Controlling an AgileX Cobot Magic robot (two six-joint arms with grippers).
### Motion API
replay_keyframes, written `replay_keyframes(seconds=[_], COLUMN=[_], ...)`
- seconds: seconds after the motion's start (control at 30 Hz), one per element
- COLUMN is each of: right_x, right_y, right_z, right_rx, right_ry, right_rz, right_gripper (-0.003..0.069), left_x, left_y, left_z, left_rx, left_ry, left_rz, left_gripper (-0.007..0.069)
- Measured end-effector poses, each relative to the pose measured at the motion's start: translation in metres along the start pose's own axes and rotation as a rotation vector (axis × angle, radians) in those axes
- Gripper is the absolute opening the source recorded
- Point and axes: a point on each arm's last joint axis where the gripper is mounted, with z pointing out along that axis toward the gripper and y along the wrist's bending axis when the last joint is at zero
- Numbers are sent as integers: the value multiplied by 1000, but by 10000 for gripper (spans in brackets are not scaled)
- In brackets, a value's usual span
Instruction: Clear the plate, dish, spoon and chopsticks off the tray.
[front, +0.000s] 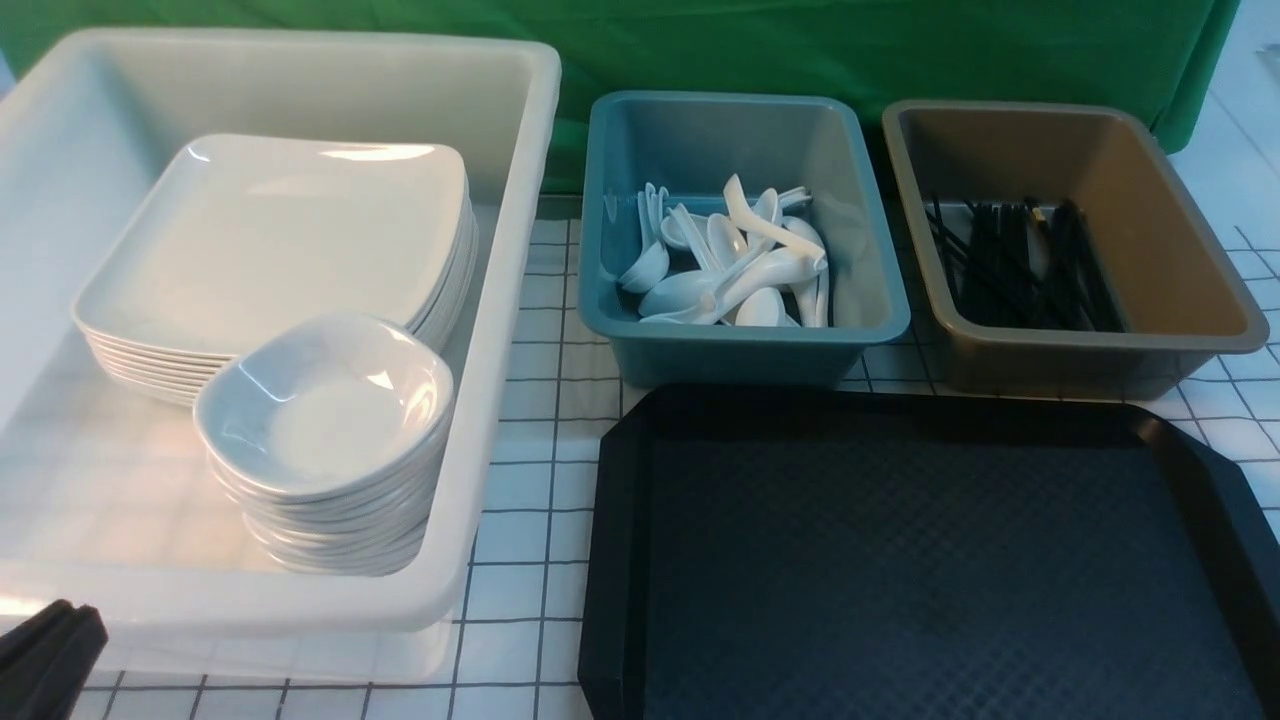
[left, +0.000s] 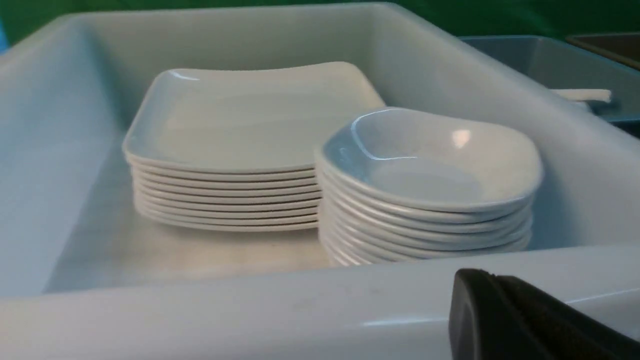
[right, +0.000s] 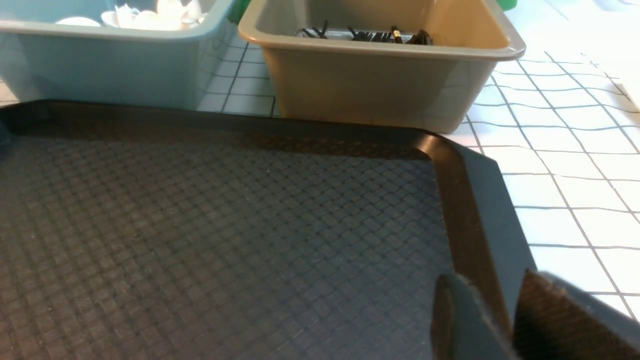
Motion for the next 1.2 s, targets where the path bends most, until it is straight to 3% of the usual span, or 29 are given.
replay_keyframes(seconds=[0.1,0.27,1.2], right_x=[0,0,0], right_y=[0,0,0], right_z=[0,0,0], right_rx=[0,0,0], right_ry=[0,-1,-1], right_rz=[0,0,3], right_gripper=[240,239,241], left_x=[1,5,6], left_y=[5,8,6], left_z=[-1,-3,-2], left_rx=[-86,-144,-104], left_ry=[-14,16,32], left_rz=[-43,-67,-72], left_gripper=[20,20,21])
